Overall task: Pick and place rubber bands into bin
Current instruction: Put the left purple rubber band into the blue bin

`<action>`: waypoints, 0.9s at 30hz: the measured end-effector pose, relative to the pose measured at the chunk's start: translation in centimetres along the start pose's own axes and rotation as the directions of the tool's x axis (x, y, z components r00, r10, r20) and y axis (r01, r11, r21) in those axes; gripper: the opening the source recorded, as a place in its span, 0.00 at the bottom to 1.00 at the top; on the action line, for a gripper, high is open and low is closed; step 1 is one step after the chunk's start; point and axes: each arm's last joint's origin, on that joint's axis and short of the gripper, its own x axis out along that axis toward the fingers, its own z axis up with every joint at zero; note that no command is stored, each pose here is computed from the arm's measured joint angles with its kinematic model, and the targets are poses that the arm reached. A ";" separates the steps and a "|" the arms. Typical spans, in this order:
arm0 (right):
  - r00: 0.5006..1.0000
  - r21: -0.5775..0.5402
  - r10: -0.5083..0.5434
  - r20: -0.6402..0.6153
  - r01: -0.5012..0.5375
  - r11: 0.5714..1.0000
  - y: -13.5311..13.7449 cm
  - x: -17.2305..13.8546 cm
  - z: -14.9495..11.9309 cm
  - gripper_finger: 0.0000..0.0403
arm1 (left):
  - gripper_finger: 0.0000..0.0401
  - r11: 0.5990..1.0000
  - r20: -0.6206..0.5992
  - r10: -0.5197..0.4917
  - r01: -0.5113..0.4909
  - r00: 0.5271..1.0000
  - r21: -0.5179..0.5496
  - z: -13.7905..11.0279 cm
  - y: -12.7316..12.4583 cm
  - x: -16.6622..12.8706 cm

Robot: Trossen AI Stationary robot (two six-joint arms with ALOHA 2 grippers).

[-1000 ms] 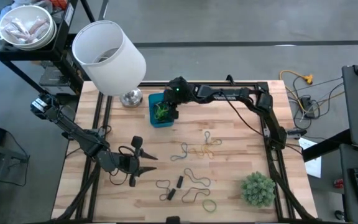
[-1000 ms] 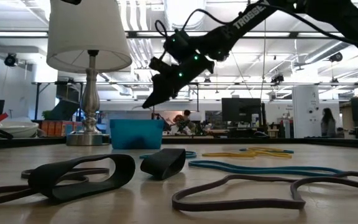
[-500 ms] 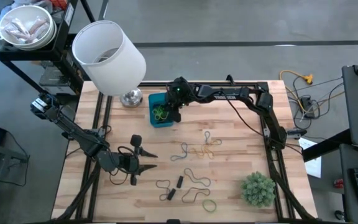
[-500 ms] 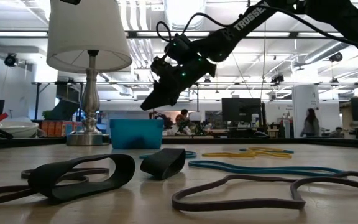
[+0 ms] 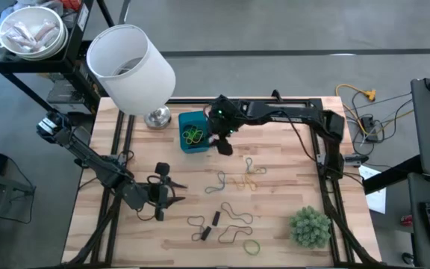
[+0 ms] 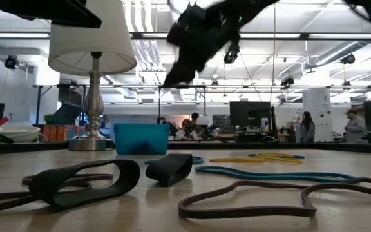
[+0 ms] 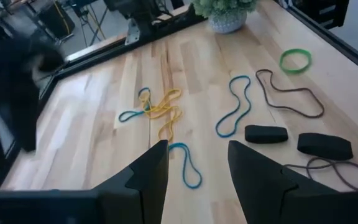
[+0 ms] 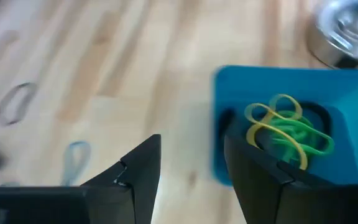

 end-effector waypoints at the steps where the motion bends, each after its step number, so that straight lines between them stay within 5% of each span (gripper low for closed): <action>1: 1.000 -0.016 0.008 0.004 -0.008 1.000 0.9 -0.7 0.4 0.42 | 0.38 1.000 -0.001 0.000 0.000 1.000 -0.012 0.0 -0.1 0.1; 11: 0.993 -0.173 0.096 0.061 -0.085 0.981 9.9 -6.6 -0.2 0.37 | 0.37 0.995 -0.081 -0.096 0.098 0.992 0.027 -0.9 -2.2 2.7; 19: 0.971 -0.255 0.194 0.143 -0.153 0.955 16.2 -9.9 -5.4 0.33 | 0.37 0.982 -0.137 -0.184 0.189 0.973 0.023 -1.3 -5.0 6.2; 27: 0.969 -0.294 0.084 0.234 -0.012 0.956 20.3 -11.4 -11.2 0.30 | 0.37 0.974 -0.256 -0.186 0.212 0.949 0.075 -2.1 -7.7 9.8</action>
